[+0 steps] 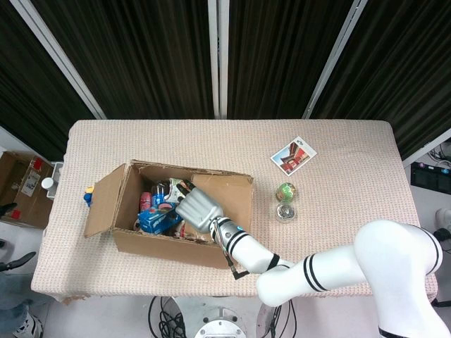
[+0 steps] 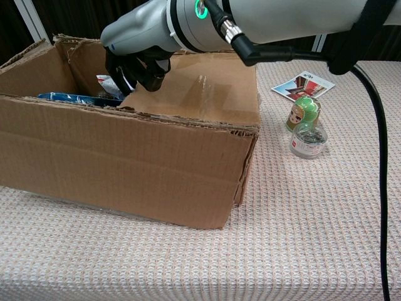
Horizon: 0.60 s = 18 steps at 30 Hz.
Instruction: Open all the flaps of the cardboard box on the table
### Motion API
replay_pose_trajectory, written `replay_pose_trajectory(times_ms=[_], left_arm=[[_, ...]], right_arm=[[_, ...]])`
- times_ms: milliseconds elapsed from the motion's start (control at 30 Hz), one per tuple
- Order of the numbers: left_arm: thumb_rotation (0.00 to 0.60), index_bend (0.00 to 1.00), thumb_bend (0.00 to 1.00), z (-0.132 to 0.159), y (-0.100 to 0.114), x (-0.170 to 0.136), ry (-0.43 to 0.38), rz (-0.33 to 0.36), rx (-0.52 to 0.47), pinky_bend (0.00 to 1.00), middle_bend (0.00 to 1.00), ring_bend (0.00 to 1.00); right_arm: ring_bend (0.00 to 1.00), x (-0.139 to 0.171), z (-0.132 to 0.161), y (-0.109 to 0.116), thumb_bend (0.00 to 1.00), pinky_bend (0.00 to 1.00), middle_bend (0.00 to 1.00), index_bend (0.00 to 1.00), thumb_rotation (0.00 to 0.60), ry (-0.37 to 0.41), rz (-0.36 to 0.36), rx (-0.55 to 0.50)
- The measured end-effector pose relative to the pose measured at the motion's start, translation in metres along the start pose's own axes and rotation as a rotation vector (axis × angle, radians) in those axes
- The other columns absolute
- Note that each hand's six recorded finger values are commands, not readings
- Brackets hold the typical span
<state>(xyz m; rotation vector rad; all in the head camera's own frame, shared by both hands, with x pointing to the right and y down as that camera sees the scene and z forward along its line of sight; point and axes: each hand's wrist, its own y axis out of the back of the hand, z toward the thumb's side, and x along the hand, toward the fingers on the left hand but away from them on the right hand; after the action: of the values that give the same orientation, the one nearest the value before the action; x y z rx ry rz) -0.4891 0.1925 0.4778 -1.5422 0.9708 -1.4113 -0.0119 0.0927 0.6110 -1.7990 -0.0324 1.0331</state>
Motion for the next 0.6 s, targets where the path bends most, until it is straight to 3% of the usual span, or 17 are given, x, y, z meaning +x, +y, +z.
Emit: replay_pose_trajectory(times_ms=[233, 600], left_arm=[[0.271, 0.16, 0.00, 0.001, -0.001, 0.001, -0.003, -0.008, -0.005, 0.29, 0.24, 0.13], [0.270, 0.16, 0.00, 0.010, -0.005, 0.007, -0.026, -0.024, -0.013, 0.29, 0.24, 0.13]], right_arm=[[0.00, 0.015, -0.012, 0.018, 1.00, 0.00, 0.44, 0.52, 0.600, -0.012, -0.039, -0.003], [0.01, 0.068, -0.051, 0.062, 1.00, 0.00, 0.53, 0.55, 0.600, -0.067, -0.113, -0.038]])
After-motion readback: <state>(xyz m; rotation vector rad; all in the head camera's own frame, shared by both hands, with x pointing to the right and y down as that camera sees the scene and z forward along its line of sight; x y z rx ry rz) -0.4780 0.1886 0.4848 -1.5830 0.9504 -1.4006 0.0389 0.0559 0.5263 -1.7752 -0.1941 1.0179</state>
